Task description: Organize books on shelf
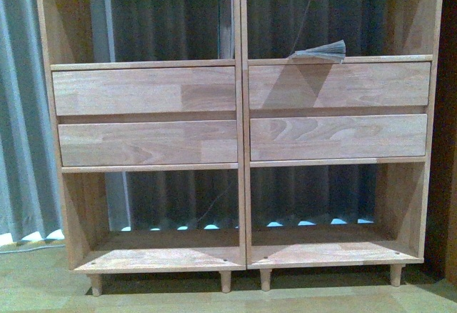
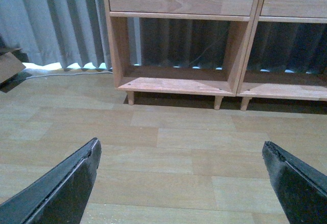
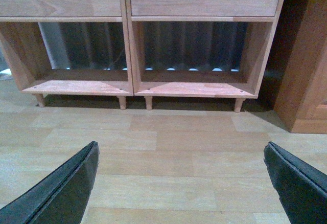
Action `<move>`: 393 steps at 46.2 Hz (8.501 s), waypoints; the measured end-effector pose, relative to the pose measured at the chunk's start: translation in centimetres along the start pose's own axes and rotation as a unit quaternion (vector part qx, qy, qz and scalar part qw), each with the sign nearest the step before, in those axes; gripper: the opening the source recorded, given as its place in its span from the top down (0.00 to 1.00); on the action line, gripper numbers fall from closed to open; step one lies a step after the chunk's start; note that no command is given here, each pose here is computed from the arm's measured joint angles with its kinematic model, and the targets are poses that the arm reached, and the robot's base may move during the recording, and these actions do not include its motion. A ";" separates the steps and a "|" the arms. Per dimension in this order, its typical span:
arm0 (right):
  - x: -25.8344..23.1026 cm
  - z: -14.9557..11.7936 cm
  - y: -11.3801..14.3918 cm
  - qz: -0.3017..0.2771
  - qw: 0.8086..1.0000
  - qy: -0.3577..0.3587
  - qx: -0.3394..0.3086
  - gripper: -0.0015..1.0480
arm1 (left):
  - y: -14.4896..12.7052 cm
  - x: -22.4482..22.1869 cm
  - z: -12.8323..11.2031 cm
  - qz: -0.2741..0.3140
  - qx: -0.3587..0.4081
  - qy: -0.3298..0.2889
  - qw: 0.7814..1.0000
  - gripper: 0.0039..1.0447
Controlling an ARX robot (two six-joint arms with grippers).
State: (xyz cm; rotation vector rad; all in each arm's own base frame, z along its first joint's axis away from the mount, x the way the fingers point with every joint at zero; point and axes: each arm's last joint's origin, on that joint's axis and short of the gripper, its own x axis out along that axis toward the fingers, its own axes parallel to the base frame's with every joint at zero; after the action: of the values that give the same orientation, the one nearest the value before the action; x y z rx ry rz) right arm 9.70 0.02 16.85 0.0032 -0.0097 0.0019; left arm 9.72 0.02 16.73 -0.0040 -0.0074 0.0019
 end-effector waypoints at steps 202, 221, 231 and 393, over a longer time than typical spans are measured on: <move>17.0 6.1 -3.2 0.073 0.905 0.103 0.407 0.07 | 0.0 0.0 0.0 0.000 0.000 0.000 1.000 0.07; 23.7 7.9 -3.5 0.023 0.846 0.058 0.530 0.07 | 0.0 0.0 0.0 0.000 0.000 0.000 1.000 0.07; 24.3 8.9 -2.8 0.020 0.832 0.051 0.552 0.32 | 0.0 0.0 0.0 0.000 0.000 0.000 1.000 0.07; 10.0 15.4 16.8 0.512 0.748 0.070 0.416 0.54 | -4.3 14.8 16.3 -0.595 -0.376 0.069 0.707 0.87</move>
State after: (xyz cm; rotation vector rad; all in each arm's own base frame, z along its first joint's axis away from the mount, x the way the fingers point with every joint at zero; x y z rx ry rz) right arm 19.48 16.78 32.45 0.9076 0.1452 1.1269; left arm 24.37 -4.22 33.14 -0.8329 0.1447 -1.3246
